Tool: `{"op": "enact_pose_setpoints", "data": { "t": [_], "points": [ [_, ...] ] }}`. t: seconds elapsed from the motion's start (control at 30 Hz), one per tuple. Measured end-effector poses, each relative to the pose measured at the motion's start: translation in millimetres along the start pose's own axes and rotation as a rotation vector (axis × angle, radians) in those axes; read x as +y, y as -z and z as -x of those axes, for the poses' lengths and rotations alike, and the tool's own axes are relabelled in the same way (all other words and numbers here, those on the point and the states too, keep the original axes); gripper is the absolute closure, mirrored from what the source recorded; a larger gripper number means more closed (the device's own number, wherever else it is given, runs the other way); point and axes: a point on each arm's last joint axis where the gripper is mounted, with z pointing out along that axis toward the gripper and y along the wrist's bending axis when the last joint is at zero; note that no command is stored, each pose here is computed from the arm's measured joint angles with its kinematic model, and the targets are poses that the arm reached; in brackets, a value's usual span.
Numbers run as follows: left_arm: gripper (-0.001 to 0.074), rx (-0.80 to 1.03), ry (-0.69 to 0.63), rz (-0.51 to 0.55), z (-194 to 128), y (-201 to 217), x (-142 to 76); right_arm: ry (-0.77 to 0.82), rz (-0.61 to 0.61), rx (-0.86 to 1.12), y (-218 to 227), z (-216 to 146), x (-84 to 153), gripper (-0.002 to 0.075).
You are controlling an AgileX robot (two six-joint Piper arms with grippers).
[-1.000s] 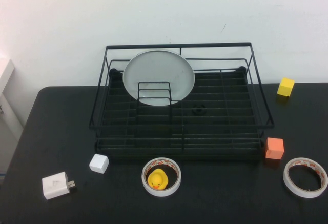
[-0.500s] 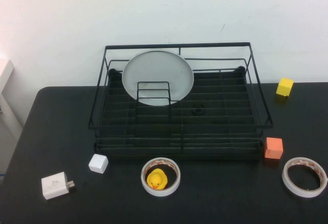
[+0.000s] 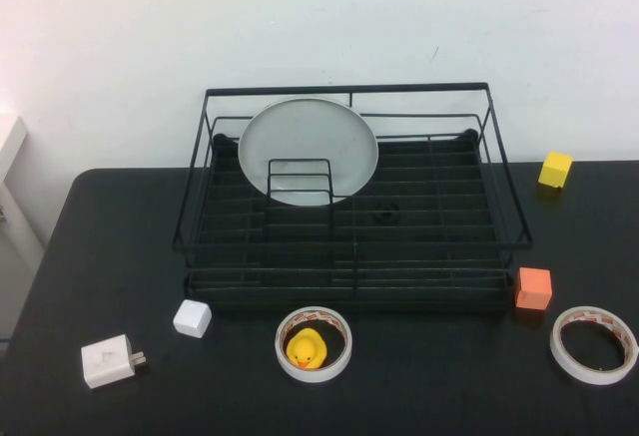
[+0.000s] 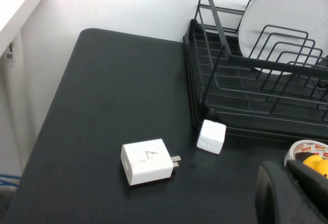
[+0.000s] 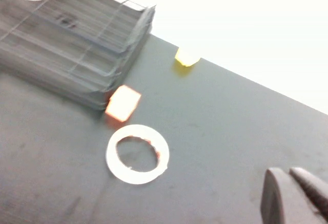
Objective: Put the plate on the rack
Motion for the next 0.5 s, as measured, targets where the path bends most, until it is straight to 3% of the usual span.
{"op": "enact_pose_setpoints", "data": {
  "t": [0.5],
  "points": [
    [0.0736, 0.000, 0.000, 0.000, 0, 0, 0, -0.092, -0.149, -0.119, 13, 2, -3, 0.0728]
  ]
}}
